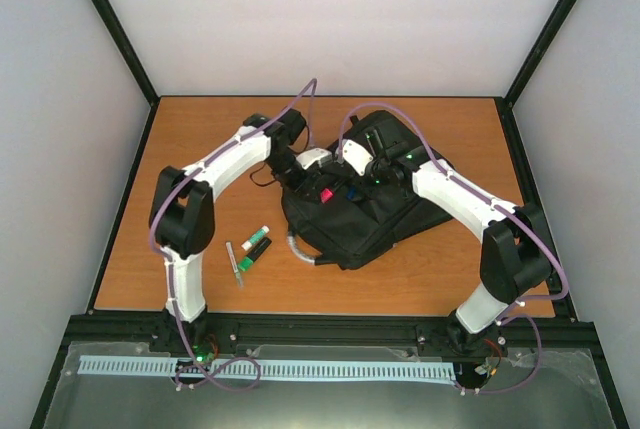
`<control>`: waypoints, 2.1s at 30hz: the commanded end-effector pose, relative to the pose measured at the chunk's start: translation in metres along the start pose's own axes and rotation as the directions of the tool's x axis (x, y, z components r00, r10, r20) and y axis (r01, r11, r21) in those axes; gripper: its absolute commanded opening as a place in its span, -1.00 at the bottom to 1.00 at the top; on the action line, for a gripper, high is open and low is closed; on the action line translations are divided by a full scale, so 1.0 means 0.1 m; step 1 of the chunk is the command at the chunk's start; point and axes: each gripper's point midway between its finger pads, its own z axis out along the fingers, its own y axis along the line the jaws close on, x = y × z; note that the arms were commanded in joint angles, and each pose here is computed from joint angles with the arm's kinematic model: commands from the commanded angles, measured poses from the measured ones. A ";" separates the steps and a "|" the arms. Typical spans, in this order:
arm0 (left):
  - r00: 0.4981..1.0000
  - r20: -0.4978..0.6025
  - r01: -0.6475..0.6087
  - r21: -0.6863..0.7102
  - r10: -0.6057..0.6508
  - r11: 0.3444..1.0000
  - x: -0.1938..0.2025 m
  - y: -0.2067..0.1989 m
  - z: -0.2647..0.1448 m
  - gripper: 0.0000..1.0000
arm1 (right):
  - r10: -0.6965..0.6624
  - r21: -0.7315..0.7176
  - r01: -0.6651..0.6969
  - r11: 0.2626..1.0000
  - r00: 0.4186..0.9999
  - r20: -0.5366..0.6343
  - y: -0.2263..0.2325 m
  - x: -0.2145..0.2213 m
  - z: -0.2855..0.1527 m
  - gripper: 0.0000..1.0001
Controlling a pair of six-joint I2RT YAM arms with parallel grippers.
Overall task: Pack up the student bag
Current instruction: Place the stationery in the student bag.
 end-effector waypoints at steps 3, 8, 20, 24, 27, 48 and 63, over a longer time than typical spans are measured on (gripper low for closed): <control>0.999 0.032 -0.039 -0.070 0.041 0.997 0.19 -0.07 -0.19 -0.23 | -0.010 -0.030 0.012 0.999 0.997 0.073 0.09 -0.18 -0.13 -0.94; 0.999 0.026 -0.040 -0.017 0.040 0.999 0.24 -0.08 -0.04 -0.71 | -0.011 -0.035 0.014 0.999 0.997 0.077 0.10 -0.18 -0.13 -0.94; 0.999 0.052 0.008 0.054 -0.011 0.999 -0.17 0.05 0.23 -0.92 | -0.022 -0.030 0.025 0.999 0.997 0.074 0.10 -0.17 -0.15 -0.94; 0.996 0.090 0.000 0.028 -0.002 1.000 -0.41 0.13 0.21 -0.92 | -0.028 -0.016 0.029 0.999 0.998 0.058 0.08 -0.13 -0.15 -0.94; 0.994 0.113 -0.002 0.037 -0.002 0.999 -0.56 0.14 0.21 -0.92 | -0.031 -0.011 0.032 0.999 0.998 0.047 0.08 -0.11 -0.15 -0.94; 0.984 0.169 0.036 0.149 -0.061 0.988 -0.54 0.00 0.10 -0.86 | -0.058 0.023 0.057 0.998 0.998 0.032 -0.06 -0.22 -0.13 -0.06; 0.954 0.256 0.183 -0.077 -0.158 0.980 0.19 0.48 -0.53 0.06 | -0.112 0.163 0.112 0.980 0.994 -0.009 -0.15 -0.40 0.14 1.00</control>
